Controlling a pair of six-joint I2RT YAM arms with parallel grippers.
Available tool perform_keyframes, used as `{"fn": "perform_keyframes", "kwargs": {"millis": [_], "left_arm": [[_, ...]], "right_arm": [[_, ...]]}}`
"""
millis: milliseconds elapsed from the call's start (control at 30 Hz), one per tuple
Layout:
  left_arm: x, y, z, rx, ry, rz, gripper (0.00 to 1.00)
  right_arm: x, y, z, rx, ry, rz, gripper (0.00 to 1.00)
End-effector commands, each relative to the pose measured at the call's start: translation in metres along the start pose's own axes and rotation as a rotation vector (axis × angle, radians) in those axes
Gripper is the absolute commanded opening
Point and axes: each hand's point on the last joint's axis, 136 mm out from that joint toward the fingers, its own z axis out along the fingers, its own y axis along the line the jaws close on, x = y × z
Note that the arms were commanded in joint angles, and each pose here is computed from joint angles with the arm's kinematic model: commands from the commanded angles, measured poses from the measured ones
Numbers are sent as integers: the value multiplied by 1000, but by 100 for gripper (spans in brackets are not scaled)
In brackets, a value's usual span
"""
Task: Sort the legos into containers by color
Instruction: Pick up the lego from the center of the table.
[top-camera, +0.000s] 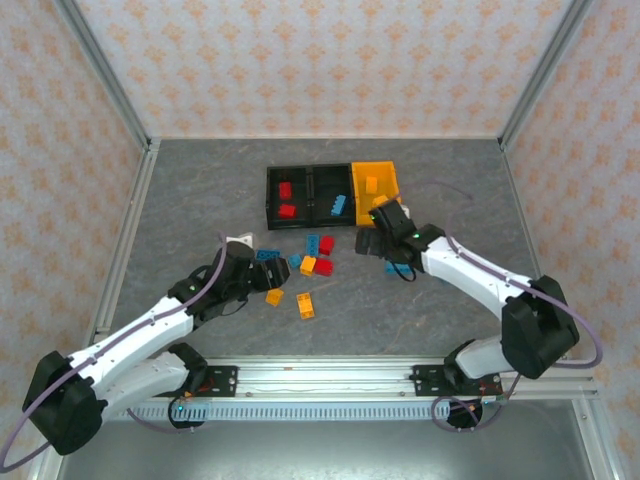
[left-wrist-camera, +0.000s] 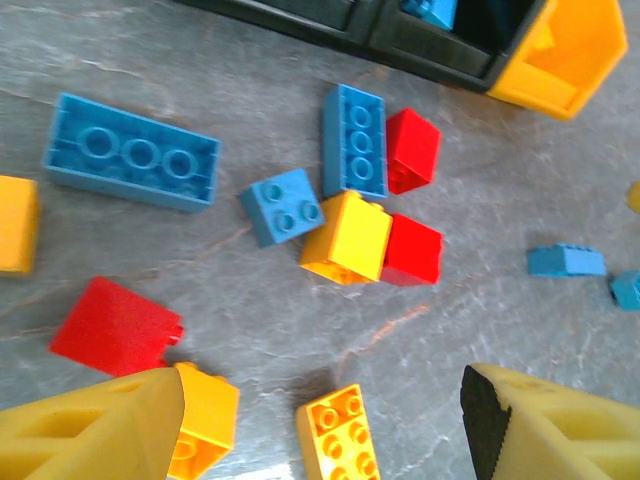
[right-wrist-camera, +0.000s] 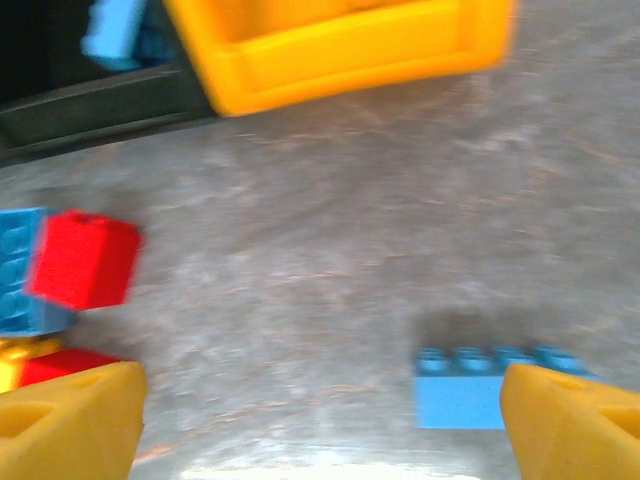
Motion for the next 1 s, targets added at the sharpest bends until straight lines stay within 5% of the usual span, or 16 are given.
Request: {"fn": "perform_keyframes", "kwargs": {"millis": [0,467,967], "left_arm": [[-1,-17,6,63,-1,3,75],[7,-22,16,39,26,18,75],[7,-22,16,44,18,0,74]], "right_arm": [[13,-39,1,141,18,-21,97],[41,-57,46,190,124,-46,94],[33,-38,41,117,140,-62,47]]}}
